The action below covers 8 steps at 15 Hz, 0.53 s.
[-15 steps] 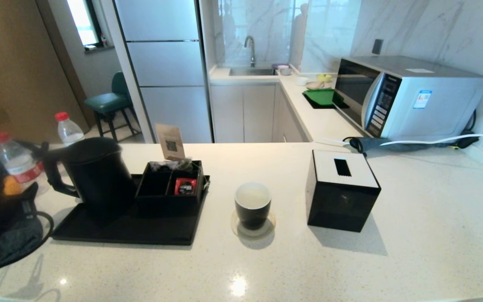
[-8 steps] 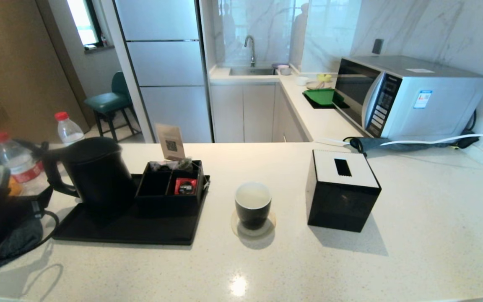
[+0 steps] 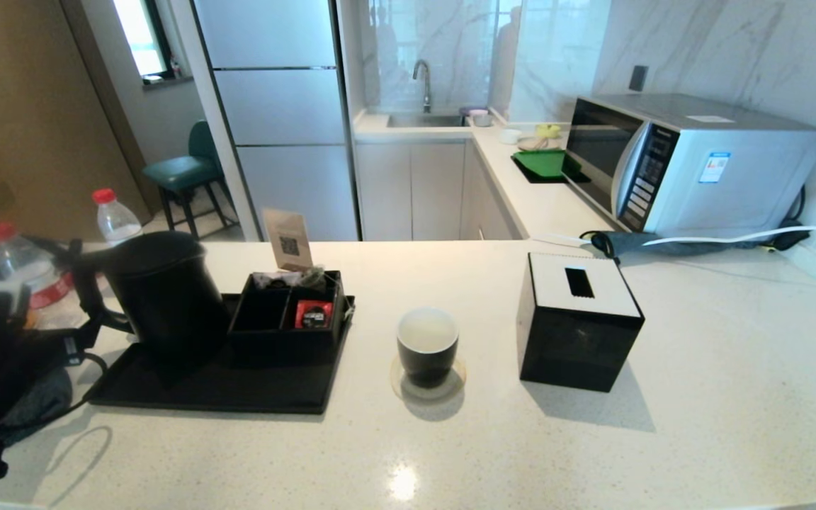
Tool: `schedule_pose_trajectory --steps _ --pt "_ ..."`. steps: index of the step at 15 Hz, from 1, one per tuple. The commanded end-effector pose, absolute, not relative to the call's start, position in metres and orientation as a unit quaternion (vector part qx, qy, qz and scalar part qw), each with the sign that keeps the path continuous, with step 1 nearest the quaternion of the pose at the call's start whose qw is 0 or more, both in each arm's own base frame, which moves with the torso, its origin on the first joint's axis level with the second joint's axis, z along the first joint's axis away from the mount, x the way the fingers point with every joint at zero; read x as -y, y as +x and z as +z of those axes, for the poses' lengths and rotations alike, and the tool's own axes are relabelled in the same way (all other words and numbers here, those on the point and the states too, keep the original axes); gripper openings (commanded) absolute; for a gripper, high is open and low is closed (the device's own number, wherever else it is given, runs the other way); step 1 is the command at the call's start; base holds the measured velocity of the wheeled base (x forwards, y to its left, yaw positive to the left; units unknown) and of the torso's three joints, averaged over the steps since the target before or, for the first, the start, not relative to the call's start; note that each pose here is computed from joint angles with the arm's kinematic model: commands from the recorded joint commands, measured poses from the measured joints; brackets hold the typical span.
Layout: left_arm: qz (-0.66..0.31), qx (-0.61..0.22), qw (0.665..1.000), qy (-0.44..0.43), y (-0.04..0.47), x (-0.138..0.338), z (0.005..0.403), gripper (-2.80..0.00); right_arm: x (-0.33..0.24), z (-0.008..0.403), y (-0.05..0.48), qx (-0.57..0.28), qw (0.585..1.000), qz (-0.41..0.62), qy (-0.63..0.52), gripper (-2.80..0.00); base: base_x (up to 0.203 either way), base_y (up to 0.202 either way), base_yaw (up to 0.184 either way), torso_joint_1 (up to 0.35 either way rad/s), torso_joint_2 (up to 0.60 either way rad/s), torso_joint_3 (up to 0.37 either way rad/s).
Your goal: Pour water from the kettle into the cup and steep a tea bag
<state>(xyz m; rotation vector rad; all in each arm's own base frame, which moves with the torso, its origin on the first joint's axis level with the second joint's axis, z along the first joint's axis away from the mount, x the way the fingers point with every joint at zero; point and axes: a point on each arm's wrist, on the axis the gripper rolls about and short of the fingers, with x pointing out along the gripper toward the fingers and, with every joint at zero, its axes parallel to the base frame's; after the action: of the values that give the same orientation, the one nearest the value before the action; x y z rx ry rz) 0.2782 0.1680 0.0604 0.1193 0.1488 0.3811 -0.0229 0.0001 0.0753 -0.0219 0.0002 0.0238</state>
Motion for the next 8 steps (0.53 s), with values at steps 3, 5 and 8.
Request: schedule_pose_trajectory --steps 3,5,8 --pt "0.193 -0.054 0.977 0.068 0.280 -0.171 0.062 0.00 0.000 0.075 -0.023 -0.001 1.000 0.012 -0.011 -2.80 0.000 0.000 0.000 0.000 0.00 0.000" --pt "0.194 -0.043 0.977 0.071 0.287 -0.175 0.064 0.00 0.000 0.075 -0.023 -0.001 1.000 0.012 -0.011 -2.80 0.000 0.000 0.000 0.000 0.00 0.000" --pt "0.197 -0.033 0.977 0.073 0.292 -0.179 0.066 0.00 0.000 0.075 -0.023 -0.001 1.000 0.012 -0.011 -2.80 0.000 0.000 0.000 0.000 0.00 0.000"
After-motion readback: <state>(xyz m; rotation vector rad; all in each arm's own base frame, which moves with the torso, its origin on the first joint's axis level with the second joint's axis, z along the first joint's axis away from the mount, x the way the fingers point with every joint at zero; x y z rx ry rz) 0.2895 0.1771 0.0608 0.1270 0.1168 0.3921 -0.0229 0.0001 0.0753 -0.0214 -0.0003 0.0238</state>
